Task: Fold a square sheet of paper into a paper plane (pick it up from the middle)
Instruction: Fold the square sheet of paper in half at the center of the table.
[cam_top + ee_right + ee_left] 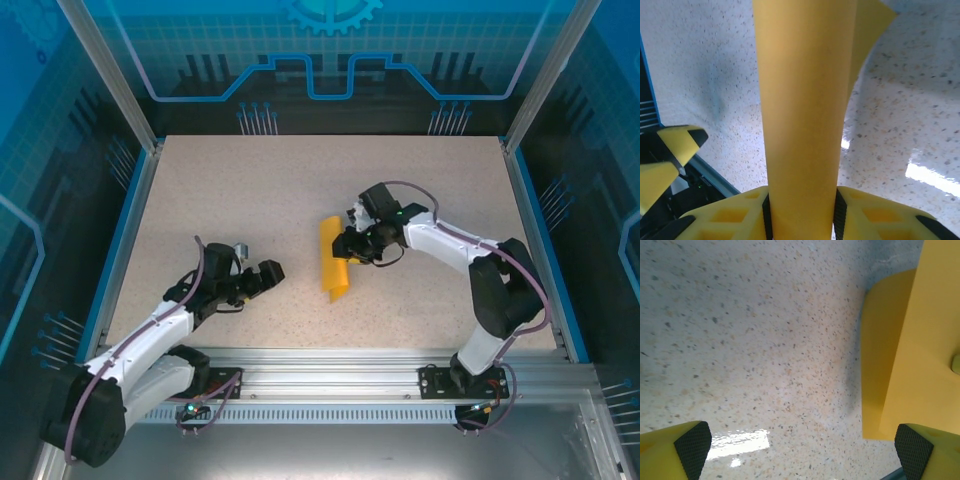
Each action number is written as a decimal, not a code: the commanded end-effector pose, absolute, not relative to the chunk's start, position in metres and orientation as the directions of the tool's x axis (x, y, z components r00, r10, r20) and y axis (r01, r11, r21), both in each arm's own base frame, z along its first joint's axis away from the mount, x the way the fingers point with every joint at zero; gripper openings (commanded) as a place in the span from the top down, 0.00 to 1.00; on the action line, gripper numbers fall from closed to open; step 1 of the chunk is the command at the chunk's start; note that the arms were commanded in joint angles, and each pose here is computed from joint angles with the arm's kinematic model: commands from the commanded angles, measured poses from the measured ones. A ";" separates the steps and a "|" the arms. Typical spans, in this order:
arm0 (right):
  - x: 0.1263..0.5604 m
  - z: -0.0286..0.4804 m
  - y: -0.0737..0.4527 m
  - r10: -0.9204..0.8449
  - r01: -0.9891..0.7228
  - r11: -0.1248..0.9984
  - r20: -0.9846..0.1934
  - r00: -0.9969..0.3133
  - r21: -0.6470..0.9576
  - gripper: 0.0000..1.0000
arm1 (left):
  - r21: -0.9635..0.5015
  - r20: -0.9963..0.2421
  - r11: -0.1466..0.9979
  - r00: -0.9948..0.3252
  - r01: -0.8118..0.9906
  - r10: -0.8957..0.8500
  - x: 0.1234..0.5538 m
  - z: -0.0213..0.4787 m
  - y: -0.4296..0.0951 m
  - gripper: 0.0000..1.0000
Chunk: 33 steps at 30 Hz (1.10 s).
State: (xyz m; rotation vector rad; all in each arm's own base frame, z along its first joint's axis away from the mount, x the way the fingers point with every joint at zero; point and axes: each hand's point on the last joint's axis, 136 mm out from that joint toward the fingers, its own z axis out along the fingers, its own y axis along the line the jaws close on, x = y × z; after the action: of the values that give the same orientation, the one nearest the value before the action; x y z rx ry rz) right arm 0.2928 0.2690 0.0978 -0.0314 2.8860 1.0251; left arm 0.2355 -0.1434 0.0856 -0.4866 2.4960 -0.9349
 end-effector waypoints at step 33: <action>0.273 0.020 0.208 0.095 0.100 0.832 0.037 -0.995 0.546 0.62 | -0.705 -0.258 0.694 -0.857 -0.150 -0.446 0.243 0.128 -0.188 0.01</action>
State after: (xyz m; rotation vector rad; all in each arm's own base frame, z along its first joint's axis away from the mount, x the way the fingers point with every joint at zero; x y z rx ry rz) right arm 0.2740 0.2158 0.0183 0.1555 3.0227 0.8822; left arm 0.2288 -0.1737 0.1051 -0.4971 2.5507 -0.9194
